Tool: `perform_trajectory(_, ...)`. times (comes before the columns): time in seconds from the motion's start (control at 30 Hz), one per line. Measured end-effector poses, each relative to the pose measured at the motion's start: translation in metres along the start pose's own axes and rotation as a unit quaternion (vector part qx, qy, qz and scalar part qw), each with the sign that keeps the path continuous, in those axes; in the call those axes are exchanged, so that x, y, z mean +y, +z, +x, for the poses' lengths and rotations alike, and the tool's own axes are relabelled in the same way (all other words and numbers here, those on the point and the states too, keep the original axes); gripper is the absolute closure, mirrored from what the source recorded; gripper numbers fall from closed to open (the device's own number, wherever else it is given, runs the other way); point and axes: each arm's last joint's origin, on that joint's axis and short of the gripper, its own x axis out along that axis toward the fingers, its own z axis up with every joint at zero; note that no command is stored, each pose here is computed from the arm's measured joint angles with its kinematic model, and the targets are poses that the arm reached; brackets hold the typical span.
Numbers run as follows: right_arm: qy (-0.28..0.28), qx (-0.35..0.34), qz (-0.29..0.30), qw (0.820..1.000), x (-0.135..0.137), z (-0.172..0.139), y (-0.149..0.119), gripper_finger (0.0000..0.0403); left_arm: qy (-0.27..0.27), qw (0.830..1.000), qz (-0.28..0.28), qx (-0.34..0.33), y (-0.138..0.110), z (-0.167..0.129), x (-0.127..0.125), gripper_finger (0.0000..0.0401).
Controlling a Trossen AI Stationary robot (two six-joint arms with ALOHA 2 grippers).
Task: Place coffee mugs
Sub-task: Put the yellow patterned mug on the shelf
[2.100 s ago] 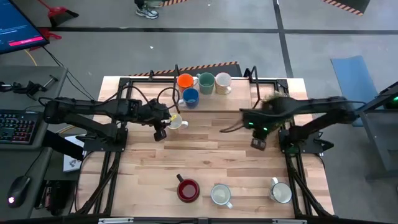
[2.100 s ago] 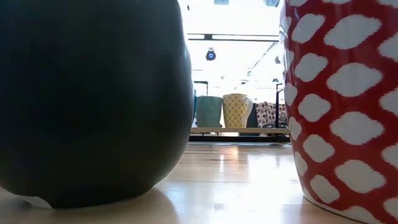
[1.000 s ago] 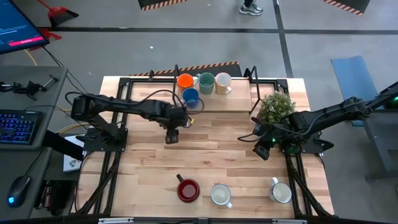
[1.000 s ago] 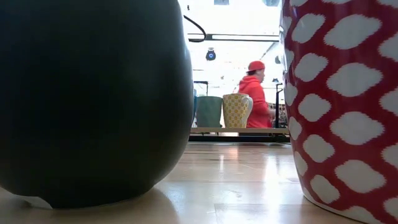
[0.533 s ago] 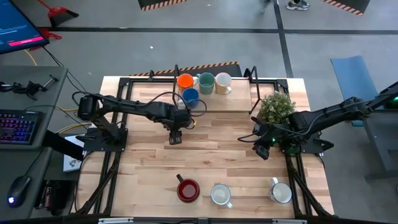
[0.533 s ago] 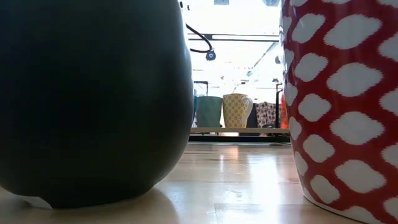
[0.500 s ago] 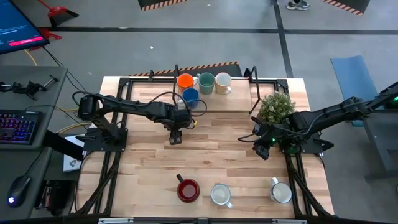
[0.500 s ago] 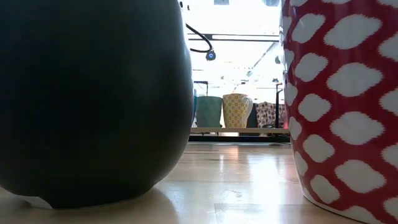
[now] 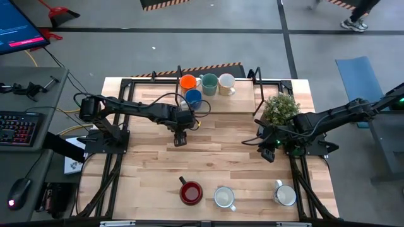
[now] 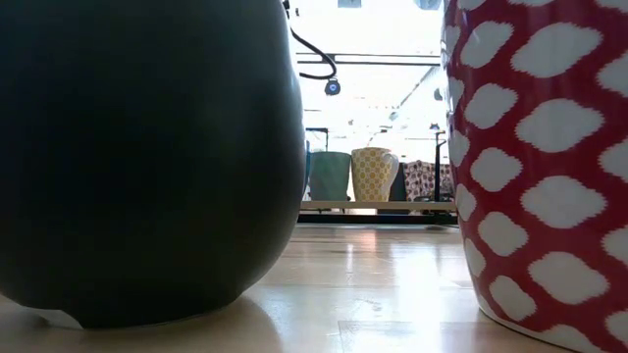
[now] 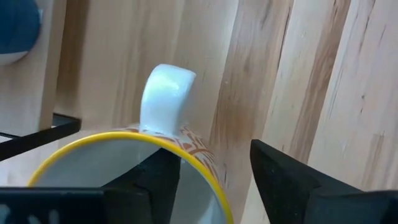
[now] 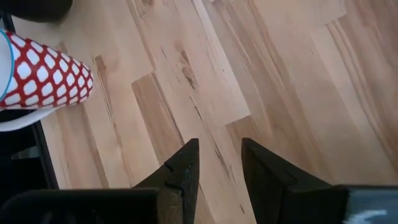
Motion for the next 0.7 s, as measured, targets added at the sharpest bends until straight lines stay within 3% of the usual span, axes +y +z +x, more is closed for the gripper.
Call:
perform_trajectory(0.23, 0.000, 0.000, -0.024, 1.000, 0.0000, 0.0000, 0.0000, 0.0304, 0.000, 1.000, 0.000, 0.000, 0.0000, 0.0000, 0.0000, 0.0296)
perform_trajectory(0.43, 0.000, 0.000, -0.025, 1.000, 0.0000, 0.0000, 0.0000, 0.0304, -0.016, 1.000, -0.013, 0.001, 0.0000, 0.0000, -0.0010, 0.0383)
perform_trajectory(0.7, -0.007, -0.004, -0.026, 1.000, -0.0005, 0.0000, 0.0001, 0.0304, -0.052, 0.998, -0.047, -0.009, 0.0022, -0.0012, -0.0088, 0.0392)
